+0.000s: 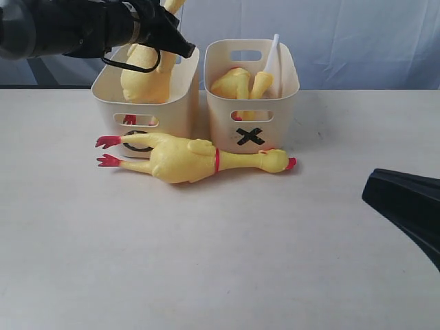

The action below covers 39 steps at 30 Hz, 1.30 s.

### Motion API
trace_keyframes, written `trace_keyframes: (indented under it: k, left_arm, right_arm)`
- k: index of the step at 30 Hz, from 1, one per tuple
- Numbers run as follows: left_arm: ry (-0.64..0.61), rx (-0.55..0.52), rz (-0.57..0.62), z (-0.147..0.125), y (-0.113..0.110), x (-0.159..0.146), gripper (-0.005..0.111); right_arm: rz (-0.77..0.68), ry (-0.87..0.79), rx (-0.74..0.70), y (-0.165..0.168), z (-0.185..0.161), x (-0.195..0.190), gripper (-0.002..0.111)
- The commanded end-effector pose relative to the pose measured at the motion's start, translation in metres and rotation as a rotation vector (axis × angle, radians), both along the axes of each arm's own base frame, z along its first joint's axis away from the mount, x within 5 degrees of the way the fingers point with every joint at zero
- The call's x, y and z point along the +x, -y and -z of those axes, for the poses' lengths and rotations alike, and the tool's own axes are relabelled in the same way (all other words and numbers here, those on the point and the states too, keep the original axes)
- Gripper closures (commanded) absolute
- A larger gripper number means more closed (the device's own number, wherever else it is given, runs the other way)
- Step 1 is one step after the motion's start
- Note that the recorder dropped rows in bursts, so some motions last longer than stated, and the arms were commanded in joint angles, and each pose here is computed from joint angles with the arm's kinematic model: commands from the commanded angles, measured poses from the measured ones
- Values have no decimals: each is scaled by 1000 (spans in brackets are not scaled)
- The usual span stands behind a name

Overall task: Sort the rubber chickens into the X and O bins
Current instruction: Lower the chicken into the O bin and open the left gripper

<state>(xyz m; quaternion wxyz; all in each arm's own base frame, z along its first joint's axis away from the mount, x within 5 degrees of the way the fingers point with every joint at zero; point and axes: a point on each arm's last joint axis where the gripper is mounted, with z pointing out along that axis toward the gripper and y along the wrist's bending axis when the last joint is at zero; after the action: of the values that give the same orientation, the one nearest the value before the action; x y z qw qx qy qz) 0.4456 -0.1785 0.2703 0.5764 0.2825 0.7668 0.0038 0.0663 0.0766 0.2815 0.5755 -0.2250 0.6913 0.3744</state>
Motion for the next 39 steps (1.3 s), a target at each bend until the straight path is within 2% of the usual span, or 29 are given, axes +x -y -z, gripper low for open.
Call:
trace_keyframes:
  k: [1, 2, 4, 7, 13, 28, 39]
  left_arm:
    - [-4, -24, -12, 0, 0, 3, 68]
    - [-2, -19, -33, 0, -2, 4, 59]
    - [-2, -22, -76, 0, -5, 5, 52]
    - [-1, -21, -91, 0, -6, 5, 50]
    - [-16, -92, -115, -4, -6, 6, 50]
    - [-39, -183, -139, -9, -5, 7, 50]
    - [2, -137, -85, -25, -5, -4, 53]
  right_arm:
    - [3, 2, 0, 1, 1, -1, 108]
    - [3, 2, 0, 1, 1, -1, 108]
    - [3, 2, 0, 1, 1, -1, 108]
    - [3, 2, 0, 1, 1, -1, 108]
    - [3, 2, 0, 1, 1, -1, 108]
    - [3, 2, 0, 1, 1, -1, 108]
    - [3, 2, 0, 1, 1, -1, 108]
